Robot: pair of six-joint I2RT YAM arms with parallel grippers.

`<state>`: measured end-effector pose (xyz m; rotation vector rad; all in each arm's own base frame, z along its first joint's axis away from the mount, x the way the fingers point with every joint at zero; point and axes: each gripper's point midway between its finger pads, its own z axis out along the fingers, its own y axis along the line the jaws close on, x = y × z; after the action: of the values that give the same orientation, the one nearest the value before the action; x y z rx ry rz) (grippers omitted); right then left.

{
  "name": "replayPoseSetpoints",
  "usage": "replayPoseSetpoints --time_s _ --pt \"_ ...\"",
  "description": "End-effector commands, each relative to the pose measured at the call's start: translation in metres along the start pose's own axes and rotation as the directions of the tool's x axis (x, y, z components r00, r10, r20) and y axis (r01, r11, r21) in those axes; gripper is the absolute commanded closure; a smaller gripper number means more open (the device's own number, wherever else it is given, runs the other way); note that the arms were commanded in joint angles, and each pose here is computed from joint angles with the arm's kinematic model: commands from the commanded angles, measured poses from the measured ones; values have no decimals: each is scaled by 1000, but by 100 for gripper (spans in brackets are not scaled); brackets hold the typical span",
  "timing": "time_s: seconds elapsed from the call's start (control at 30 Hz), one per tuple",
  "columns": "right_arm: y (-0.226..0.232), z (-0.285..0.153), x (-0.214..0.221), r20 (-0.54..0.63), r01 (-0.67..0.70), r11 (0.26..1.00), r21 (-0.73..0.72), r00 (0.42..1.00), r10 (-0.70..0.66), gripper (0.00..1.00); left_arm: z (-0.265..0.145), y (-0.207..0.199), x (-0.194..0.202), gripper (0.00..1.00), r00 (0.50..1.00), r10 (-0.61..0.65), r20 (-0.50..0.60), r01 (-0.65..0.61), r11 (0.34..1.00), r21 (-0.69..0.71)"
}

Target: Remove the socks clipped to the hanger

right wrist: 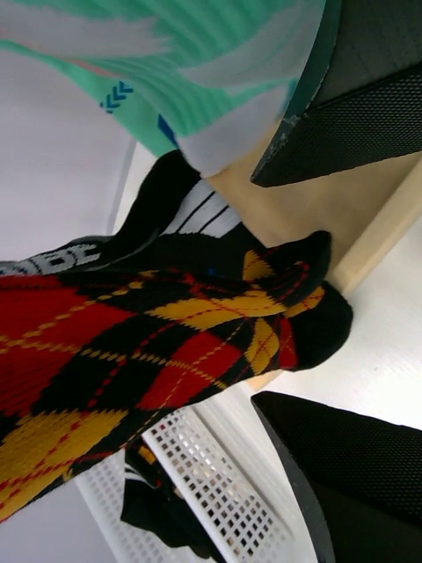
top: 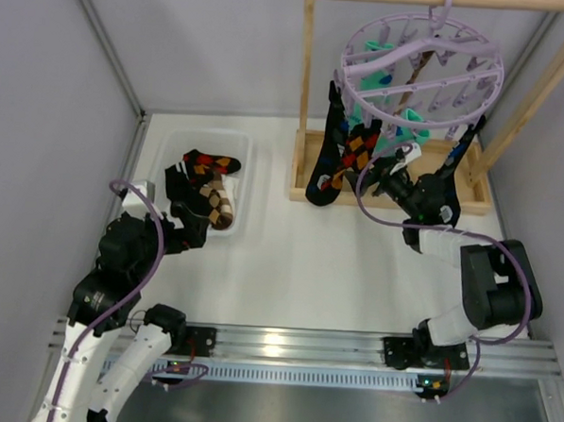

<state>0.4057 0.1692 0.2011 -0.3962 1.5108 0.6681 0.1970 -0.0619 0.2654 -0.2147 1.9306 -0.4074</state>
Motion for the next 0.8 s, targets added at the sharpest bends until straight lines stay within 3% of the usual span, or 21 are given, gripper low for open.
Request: replayPoseSetpoints --time_s 0.0,0.1,0.2,0.33,0.4,0.47,0.57,0.73,0.77 --pt "18 12 -53 195 102 986 -132 978 -75 6 -1 -6 -10 2 999 3 50 -5 999 33" --pt "28 17 -53 202 84 974 -209 978 -41 17 -1 -6 -10 1 999 2 50 -4 999 33" --pt "38 17 -52 202 50 961 -271 979 6 36 -1 -6 -10 1 999 2 49 -4 1000 31" --pt "52 4 -56 225 37 958 -286 974 30 53 -1 -6 -10 2 999 3 49 -4 1000 30" --pt "60 -2 -49 216 26 956 -293 976 39 78 -1 -7 -12 1 999 7 49 -9 999 34" --pt "72 -9 -51 224 22 952 -306 973 50 91 0 -10 -13 2 999 6 41 -8 999 43" --pt "83 -21 -55 240 7 955 -297 968 68 96 1 -24 -24 1 999 -25 32 22 997 77" --pt "110 -39 -69 258 -1 956 -292 963 80 100 -6 -93 -78 2 999 -24 40 9 944 329" --pt "111 -39 -61 209 -34 957 -289 973 98 100 1 -114 -78 1 1000 -21 -18 26 912 409"
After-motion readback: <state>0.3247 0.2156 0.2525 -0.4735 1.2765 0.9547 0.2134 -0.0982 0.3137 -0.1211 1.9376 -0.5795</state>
